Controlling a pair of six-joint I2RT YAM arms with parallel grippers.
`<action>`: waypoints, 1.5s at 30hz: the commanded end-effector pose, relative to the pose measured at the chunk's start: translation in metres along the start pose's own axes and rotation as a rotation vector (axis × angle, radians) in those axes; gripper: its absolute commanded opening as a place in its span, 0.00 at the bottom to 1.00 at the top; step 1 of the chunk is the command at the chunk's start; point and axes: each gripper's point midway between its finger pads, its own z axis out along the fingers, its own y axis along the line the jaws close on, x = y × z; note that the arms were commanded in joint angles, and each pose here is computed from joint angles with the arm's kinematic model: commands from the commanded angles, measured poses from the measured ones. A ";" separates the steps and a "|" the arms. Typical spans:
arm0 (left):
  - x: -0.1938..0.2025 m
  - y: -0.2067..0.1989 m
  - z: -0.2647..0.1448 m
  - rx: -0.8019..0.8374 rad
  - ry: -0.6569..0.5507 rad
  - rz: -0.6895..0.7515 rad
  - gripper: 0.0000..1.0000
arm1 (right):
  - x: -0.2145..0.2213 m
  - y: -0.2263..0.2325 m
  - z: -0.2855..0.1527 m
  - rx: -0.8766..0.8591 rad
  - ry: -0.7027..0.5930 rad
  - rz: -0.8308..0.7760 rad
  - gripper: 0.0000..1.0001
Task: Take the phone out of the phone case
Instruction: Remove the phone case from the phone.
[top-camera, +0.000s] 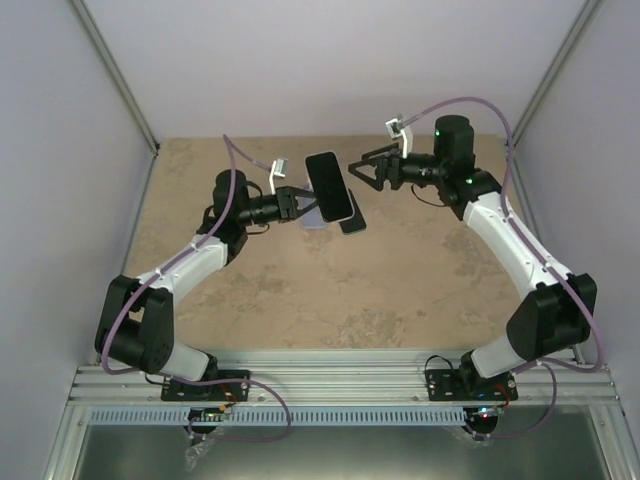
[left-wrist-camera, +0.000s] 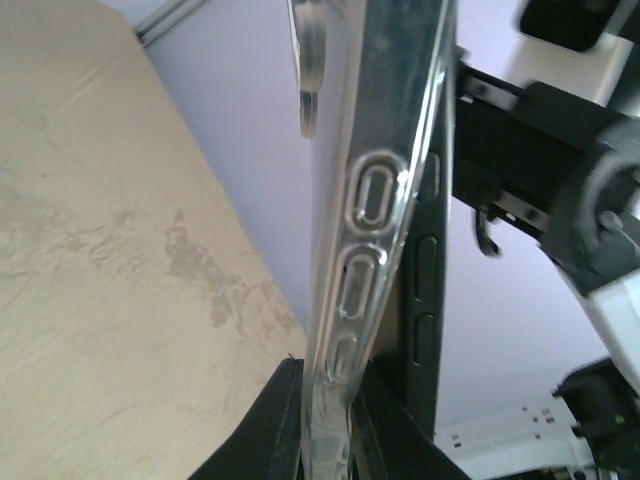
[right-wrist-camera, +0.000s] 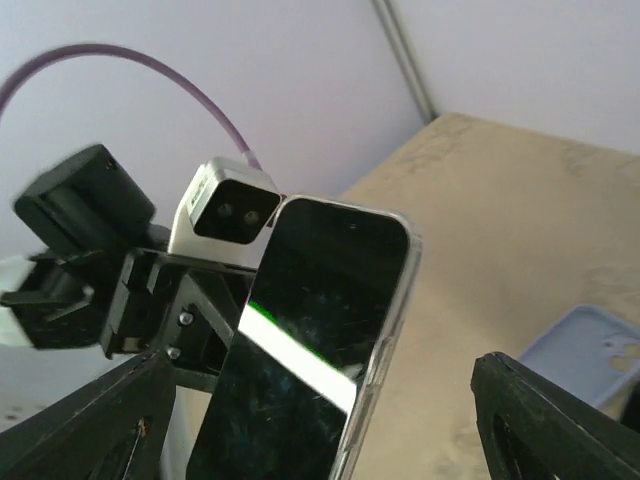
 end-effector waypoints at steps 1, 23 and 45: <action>-0.030 0.009 -0.001 -0.110 -0.068 -0.057 0.00 | 0.004 -0.005 -0.003 0.245 0.057 -0.287 0.83; -0.036 0.059 -0.007 -0.257 -0.125 -0.407 0.00 | 0.071 0.000 0.055 0.577 0.269 -0.870 0.67; -0.033 0.051 -0.006 -0.197 -0.116 -0.436 0.00 | 0.063 -0.018 0.076 0.797 0.232 -1.177 0.51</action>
